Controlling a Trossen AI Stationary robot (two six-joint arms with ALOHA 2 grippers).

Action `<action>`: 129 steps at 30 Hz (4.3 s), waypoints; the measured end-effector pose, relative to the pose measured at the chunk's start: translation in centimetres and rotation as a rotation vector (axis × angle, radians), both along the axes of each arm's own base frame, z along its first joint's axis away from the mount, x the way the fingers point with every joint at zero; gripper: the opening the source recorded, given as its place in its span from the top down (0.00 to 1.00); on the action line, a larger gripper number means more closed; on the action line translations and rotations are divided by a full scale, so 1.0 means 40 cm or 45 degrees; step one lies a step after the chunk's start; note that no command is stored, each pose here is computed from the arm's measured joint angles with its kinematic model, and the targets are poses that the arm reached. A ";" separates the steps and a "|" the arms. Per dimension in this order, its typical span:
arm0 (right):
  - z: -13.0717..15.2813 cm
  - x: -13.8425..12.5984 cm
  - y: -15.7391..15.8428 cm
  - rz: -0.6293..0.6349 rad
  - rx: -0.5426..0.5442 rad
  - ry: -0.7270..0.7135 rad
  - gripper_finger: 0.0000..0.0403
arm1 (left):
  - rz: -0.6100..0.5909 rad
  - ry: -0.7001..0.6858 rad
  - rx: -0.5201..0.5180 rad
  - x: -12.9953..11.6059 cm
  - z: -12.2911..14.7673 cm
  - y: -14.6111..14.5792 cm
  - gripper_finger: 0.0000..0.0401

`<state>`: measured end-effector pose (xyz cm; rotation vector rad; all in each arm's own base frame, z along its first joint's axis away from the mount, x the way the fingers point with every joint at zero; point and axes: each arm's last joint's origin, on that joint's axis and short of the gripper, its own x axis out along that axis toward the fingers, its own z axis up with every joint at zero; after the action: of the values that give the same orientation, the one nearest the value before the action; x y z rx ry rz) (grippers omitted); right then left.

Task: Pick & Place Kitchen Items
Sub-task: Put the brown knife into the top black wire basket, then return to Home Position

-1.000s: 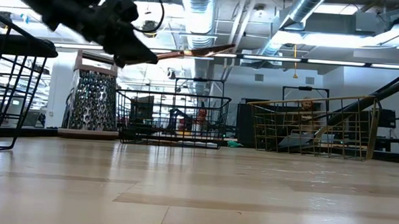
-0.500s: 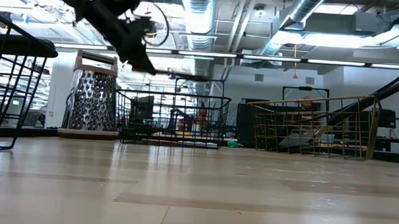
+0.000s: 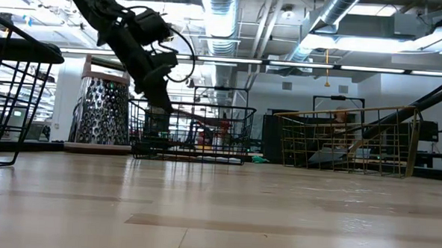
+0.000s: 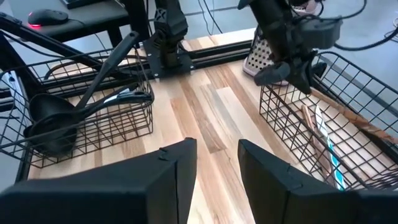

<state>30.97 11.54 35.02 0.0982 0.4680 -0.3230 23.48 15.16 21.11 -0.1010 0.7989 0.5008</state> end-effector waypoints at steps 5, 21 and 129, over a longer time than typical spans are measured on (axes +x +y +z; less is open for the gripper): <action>0.000 0.000 0.000 -0.001 0.001 -0.001 0.71 | 0.003 0.034 -0.032 0.009 -0.023 0.002 1.00; 0.000 0.001 0.000 0.000 0.013 -0.006 0.71 | 0.000 0.074 -0.053 0.011 -0.040 0.004 1.00; -0.440 -0.543 -0.242 0.039 0.133 -0.766 1.00 | -0.152 -0.935 -0.190 -0.332 -0.116 -0.238 1.00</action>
<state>9.26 1.85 17.41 0.2799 -0.1102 -0.2241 10.21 5.63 16.45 -0.3510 0.1185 0.2554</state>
